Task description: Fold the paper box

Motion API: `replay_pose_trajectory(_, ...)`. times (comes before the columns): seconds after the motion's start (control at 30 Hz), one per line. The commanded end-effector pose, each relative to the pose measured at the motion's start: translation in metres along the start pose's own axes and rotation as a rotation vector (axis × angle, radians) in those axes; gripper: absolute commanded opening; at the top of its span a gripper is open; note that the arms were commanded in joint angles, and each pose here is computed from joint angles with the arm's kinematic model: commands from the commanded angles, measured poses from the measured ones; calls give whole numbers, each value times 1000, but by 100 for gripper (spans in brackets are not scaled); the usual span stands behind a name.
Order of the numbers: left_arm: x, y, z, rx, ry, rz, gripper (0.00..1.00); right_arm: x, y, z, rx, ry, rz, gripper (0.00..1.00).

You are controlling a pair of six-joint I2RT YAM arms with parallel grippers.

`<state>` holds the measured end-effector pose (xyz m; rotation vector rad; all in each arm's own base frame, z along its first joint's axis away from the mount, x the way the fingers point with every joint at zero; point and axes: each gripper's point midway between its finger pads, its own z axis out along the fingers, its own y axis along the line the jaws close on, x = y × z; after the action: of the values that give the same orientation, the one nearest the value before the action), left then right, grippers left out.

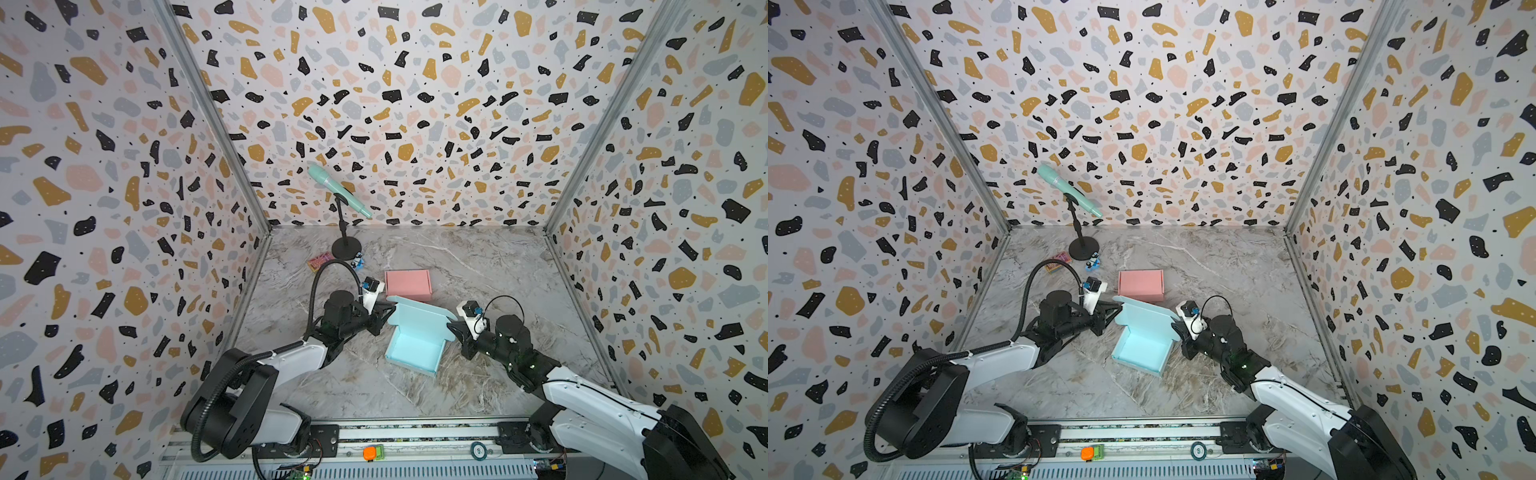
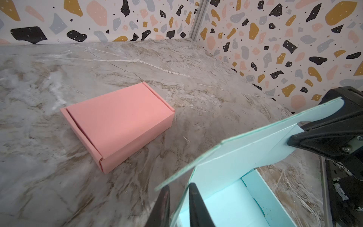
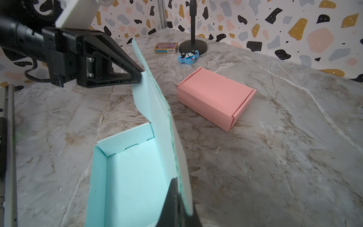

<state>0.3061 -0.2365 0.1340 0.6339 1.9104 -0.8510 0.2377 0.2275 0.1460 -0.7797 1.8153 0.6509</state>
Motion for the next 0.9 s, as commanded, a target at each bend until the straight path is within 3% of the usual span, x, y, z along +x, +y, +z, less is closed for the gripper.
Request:
replay_pose_trajectory(0.0,0,2,0,-2,-2,15,19,-4,0,1,-2,18,-5,0)
replay_pose_trajectory(0.53,3,-4,-8,-8,-11,12,1,-5,-4,1,22,21,4,2)
replay_pose_trajectory(0.87,1,-10,-12,-15,-5,30,0,-5,-8,-1,52,13,19,5)
